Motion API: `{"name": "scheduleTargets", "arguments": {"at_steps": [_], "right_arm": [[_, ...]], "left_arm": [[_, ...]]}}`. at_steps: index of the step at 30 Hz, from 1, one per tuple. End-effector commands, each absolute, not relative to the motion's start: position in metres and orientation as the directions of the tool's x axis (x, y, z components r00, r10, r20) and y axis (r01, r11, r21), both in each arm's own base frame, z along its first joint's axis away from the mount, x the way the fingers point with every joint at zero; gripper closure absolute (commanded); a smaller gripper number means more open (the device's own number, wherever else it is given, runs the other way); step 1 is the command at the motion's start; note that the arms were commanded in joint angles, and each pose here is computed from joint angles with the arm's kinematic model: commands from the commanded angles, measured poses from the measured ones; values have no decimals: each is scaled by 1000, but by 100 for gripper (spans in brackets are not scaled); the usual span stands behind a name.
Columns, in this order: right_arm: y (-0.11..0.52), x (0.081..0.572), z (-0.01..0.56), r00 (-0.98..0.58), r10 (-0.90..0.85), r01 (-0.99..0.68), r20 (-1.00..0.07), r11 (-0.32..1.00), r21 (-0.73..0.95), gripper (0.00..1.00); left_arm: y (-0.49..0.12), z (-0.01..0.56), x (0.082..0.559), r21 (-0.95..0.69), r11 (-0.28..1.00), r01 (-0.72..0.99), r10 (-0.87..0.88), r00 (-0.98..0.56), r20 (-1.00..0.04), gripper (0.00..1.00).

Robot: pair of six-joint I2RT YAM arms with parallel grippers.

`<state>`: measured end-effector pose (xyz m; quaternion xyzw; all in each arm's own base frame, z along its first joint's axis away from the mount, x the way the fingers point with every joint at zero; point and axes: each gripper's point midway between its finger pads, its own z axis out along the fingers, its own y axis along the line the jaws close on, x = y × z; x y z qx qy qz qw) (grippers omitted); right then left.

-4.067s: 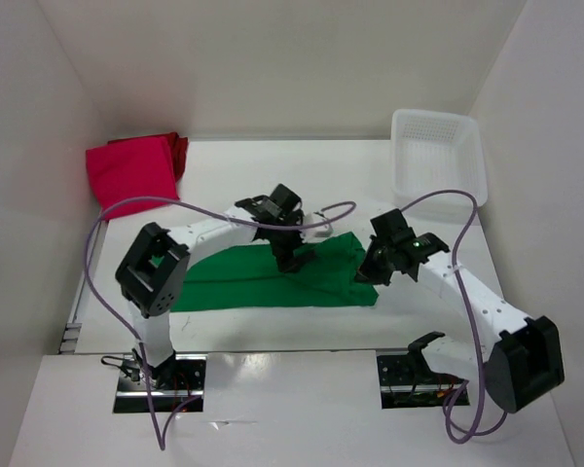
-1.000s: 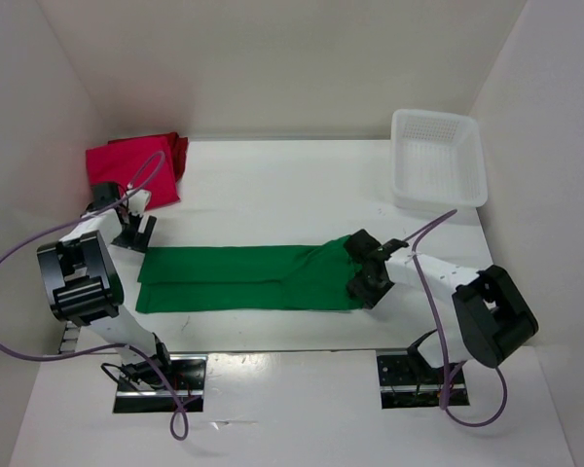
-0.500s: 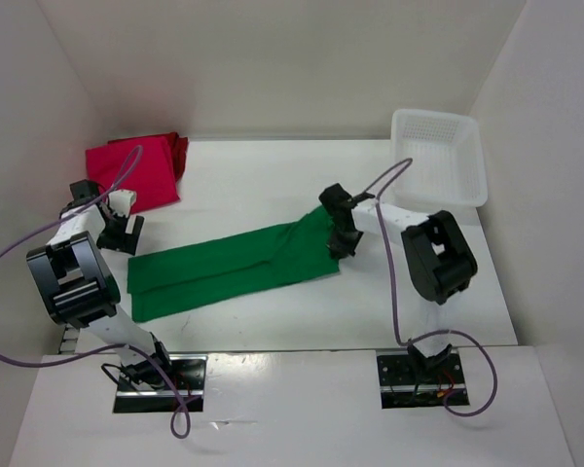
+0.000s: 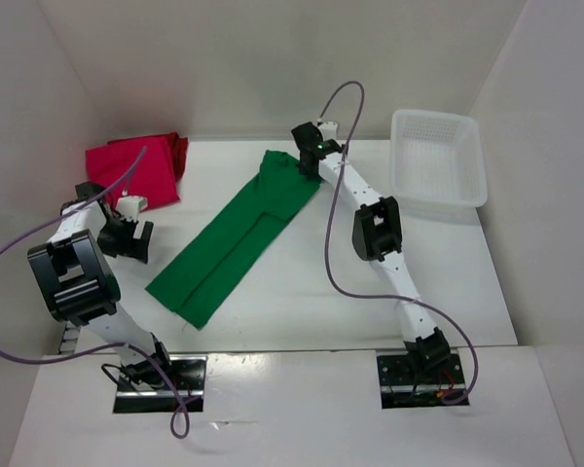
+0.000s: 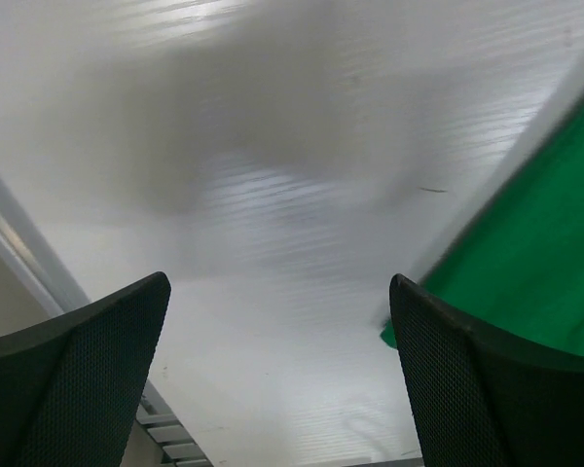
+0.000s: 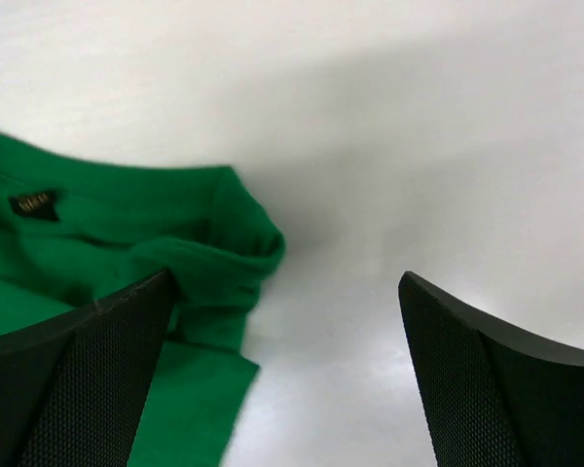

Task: Fold and stack the t-shirts
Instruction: Rotate the tshirt 90 degrees

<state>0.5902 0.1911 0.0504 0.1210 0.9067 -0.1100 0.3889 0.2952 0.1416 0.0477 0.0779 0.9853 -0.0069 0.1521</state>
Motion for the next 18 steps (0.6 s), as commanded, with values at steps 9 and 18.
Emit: {"name": "scheduleTargets", "arguments": {"at_steps": [9, 18], "right_arm": [[181, 498, 261, -540, -20, 297, -842, 931, -213, 0], [304, 284, 226, -587, 103, -145, -803, 963, 229, 0]], "left_arm": [[91, 65, 293, 1, 975, 220, 208, -920, -333, 0], [103, 126, 275, -21, 998, 58, 37, -841, -539, 0]]}}
